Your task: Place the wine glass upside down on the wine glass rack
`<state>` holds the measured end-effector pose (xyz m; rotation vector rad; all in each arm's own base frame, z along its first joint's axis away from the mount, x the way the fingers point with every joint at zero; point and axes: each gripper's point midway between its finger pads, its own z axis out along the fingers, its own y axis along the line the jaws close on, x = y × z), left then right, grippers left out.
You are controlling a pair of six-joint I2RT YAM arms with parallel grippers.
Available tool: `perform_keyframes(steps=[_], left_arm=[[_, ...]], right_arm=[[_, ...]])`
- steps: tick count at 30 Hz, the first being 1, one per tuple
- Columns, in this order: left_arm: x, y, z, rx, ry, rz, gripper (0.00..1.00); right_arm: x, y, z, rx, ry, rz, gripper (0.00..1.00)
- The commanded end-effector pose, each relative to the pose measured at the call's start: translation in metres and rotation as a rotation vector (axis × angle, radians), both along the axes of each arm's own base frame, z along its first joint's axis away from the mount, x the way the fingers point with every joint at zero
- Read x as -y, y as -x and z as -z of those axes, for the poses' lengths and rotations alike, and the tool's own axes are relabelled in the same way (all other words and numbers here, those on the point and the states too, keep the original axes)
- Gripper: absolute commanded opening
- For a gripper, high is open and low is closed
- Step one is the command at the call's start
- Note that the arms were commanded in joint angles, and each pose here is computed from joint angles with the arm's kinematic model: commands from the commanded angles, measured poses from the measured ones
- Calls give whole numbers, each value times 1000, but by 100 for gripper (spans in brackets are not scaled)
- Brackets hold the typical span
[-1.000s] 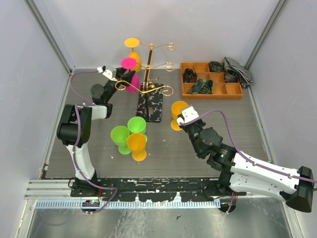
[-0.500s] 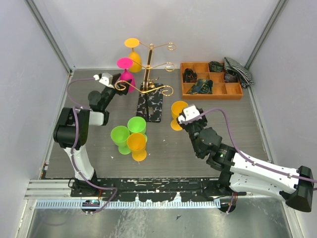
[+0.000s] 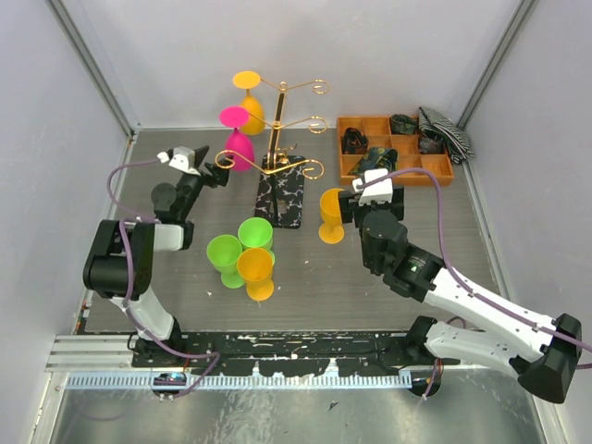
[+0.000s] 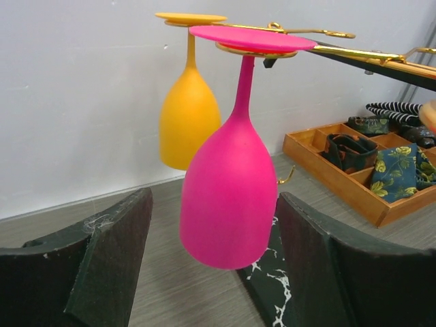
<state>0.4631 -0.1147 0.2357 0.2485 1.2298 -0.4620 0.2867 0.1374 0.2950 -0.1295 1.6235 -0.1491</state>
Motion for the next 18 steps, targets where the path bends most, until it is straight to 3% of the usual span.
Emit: perform_keyframes(steps=[1, 5, 8, 11, 18], left_arm=[[-10, 12, -17, 39, 45, -44, 80], [-47, 14, -29, -14, 111, -232, 82], [-60, 13, -36, -161, 74, -316, 82], [-65, 18, -55, -234, 22, -342, 82], [-62, 56, -118, -232, 32, -305, 82]], right_arm=[[11, -6, -13, -8, -119, 40, 83], [28, -22, -9, -74, -166, 73, 86], [36, -29, -7, -123, -178, 90, 87], [35, -32, -3, -155, -199, 75, 89], [20, -35, 18, -273, -243, 7, 90]])
